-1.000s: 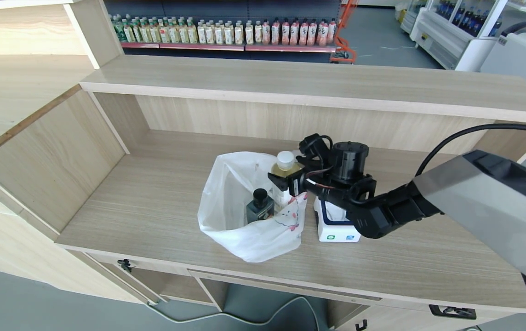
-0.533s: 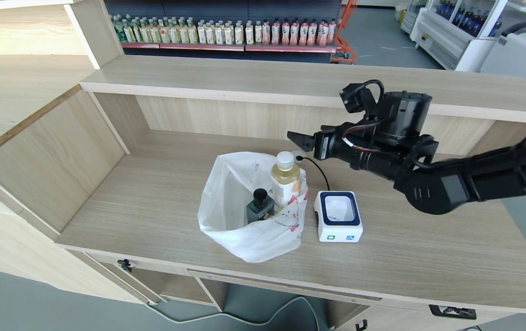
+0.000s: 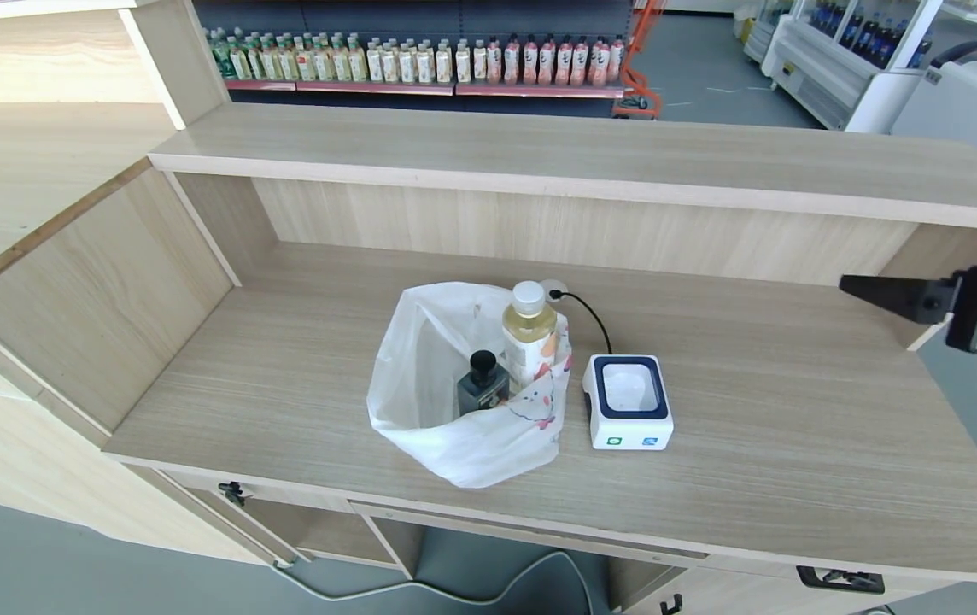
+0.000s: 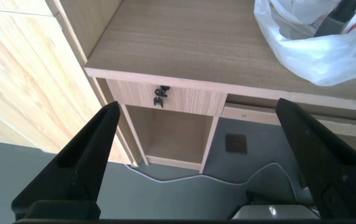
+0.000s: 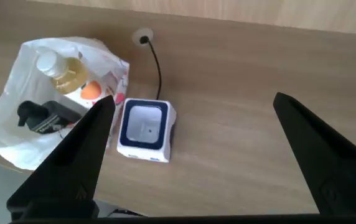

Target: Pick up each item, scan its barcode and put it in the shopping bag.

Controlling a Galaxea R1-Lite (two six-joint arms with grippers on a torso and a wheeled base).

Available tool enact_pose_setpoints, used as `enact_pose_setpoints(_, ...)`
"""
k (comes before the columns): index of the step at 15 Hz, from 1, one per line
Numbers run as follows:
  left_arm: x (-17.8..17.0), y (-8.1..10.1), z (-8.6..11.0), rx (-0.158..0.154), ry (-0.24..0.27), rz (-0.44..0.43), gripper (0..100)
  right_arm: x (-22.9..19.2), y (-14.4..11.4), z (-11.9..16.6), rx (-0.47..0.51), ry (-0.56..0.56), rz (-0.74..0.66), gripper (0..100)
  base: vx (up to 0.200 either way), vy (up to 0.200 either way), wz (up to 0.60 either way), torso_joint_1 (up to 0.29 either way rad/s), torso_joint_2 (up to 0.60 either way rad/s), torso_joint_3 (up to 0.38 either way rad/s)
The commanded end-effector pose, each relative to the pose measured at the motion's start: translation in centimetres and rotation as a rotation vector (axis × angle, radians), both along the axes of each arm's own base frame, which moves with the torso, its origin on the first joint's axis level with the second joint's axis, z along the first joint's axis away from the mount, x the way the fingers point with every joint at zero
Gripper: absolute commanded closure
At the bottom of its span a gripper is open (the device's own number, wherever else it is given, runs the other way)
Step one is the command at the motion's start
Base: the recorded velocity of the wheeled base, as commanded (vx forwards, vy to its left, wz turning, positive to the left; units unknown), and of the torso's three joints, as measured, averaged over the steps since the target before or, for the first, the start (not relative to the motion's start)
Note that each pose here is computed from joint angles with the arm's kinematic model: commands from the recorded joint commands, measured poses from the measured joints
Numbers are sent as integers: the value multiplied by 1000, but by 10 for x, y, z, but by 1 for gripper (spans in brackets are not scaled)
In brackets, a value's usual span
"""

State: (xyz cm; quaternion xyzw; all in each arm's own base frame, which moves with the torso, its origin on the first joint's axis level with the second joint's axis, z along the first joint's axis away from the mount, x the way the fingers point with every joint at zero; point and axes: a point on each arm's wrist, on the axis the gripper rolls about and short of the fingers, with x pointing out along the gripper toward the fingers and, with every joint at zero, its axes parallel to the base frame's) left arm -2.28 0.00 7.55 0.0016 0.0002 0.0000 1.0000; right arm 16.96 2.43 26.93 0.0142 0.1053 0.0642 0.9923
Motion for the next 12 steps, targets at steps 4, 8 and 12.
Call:
enact_pose_setpoints(4,0,0,0,0,0,0,0,-163,-26,-102,11,-8,-176,0,0,0,0,0,0,0)
enact_pose_setpoints(8,0,0,0,0,0,0,0,-185,-21,-157,1,-142,-65,0,0,0,0,0,0,0)
enact_pose_setpoints(12,0,0,0,0,0,0,0,-185,-21,-184,-28,-199,-112,0,0,0,0,0,0,0)
